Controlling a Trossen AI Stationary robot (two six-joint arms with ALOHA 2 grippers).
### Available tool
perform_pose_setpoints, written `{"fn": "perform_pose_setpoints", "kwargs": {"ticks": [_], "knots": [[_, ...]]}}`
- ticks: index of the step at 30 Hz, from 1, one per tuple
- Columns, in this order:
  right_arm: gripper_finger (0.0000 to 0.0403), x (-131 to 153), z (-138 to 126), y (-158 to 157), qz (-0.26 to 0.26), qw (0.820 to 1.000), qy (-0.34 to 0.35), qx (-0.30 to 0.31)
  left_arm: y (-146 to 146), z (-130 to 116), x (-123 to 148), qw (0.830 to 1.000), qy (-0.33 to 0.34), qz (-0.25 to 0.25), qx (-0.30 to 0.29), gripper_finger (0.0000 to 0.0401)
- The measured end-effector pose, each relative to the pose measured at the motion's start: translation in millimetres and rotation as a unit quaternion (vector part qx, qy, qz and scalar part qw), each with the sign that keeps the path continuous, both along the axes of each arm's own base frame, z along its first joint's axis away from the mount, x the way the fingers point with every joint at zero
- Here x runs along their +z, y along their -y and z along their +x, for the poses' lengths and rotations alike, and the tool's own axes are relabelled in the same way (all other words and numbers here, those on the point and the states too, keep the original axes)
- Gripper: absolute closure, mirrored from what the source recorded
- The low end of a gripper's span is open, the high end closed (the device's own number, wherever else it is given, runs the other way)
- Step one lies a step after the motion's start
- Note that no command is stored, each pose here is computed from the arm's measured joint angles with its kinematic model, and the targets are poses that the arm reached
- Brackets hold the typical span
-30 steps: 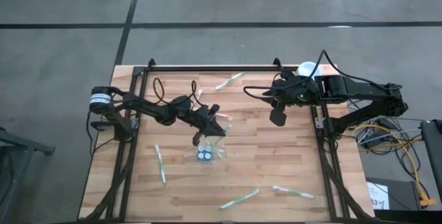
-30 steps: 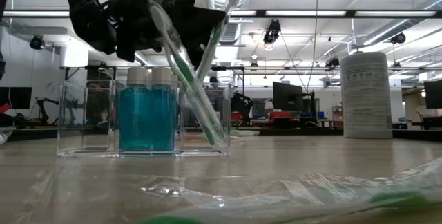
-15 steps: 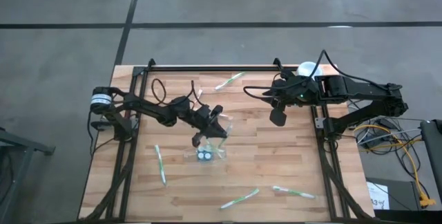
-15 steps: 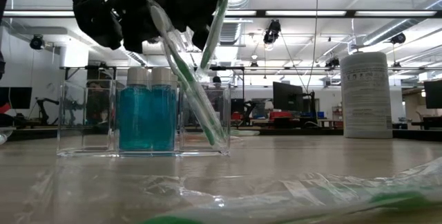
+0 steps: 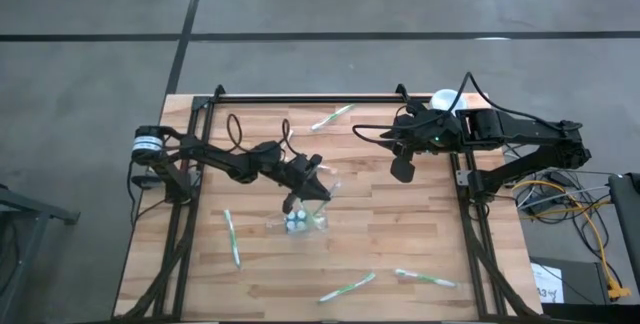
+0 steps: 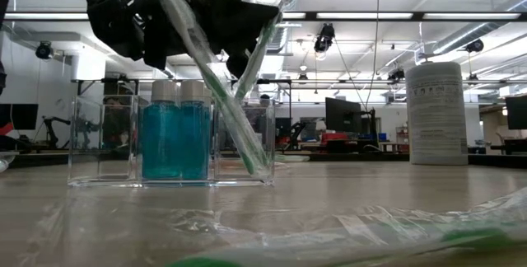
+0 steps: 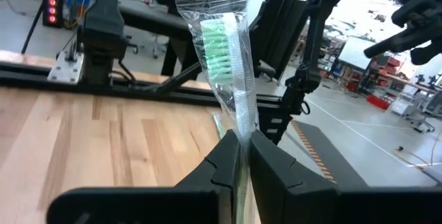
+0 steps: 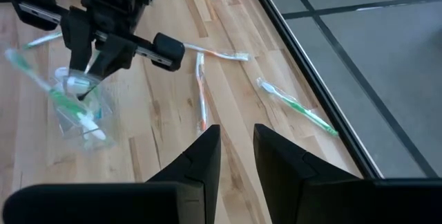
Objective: Pick & Place toothbrushing station
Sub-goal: Put the green toothbrush into the transparent organizer
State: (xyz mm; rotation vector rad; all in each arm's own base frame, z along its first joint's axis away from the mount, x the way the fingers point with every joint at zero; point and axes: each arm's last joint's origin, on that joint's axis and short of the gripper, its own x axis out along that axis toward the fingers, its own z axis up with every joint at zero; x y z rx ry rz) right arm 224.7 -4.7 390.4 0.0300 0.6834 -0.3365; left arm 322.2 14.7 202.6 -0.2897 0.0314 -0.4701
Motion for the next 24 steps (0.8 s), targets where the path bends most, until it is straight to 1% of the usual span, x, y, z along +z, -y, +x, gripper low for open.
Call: {"fn": "perform_pose_setpoints", "kwargs": {"ticks": [4, 14, 18, 24], "knots": [[0.0321, 0.0, 0.0, 0.0, 0.000, 1.000, 0.000, 0.000, 0.5, 0.0, -2.0, 1.000, -0.009, 0.000, 0.001, 0.0372], [0.0321, 0.0, 0.0, -0.2, 0.000, 1.000, 0.000, 0.000, 0.2, 0.1, -2.5, 1.000, -0.006, 0.010, 0.013, 0.0372], [0.0321, 0.0, 0.0, -0.1, 0.000, 1.000, 0.000, 0.000, -0.7, 0.4, -2.3, 1.000, -0.007, 0.006, 0.029, 0.0372], [0.0321, 0.0, 0.0, -0.1, 0.000, 1.000, 0.000, 0.000, -0.8, -1.6, 4.3, 0.999, 0.003, 0.004, 0.035, 0.0372]]}}
